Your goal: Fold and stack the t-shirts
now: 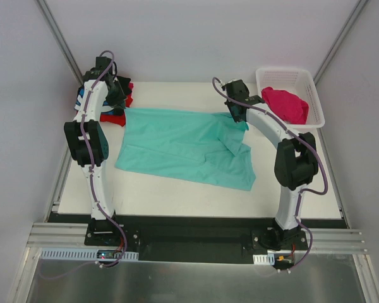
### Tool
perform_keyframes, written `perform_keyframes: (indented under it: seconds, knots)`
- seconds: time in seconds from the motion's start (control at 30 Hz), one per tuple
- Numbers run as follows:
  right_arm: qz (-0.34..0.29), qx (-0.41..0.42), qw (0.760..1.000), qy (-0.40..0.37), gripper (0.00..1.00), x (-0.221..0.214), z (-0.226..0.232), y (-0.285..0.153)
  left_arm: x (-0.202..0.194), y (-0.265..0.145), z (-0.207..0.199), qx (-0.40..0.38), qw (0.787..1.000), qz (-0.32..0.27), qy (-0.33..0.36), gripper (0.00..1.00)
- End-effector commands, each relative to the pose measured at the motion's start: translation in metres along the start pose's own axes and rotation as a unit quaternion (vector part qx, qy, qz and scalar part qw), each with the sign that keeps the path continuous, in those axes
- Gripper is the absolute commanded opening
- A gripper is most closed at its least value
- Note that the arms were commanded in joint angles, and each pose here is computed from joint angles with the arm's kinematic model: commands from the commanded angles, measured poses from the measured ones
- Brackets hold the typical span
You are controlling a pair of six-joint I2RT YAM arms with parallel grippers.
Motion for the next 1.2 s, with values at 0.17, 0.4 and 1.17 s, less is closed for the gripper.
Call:
perform_keyframes:
  seconds: [0.17, 0.4, 1.17]
  knots:
    - [-0.046, 0.069, 0.997, 0.008, 0.01, 0.04, 0.004, 0.021, 0.04, -0.009, 0.024, 0.064, 0.995, -0.074, 0.026, 0.0]
    - [-0.084, 0.109, 0.99, 0.002, 0.01, 0.064, 0.021, 0.01, 0.052, -0.008, 0.023, 0.06, 0.994, -0.092, 0.022, 0.0]
    - [0.021, 0.243, 0.968, -0.055, 0.01, -0.023, 0.09, -0.085, 0.021, 0.0, 0.022, 0.045, 0.997, -0.051, 0.029, 0.0]
Point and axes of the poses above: each gripper's point midway between its finger pads, its own y axis out along the fingers, its own z axis along the line the jaws close on, x = y × z, the point moved 1 cm from there along -y, back along the fingers, and after that the axes turned 15 degrees about y, right-handed, at the moved point
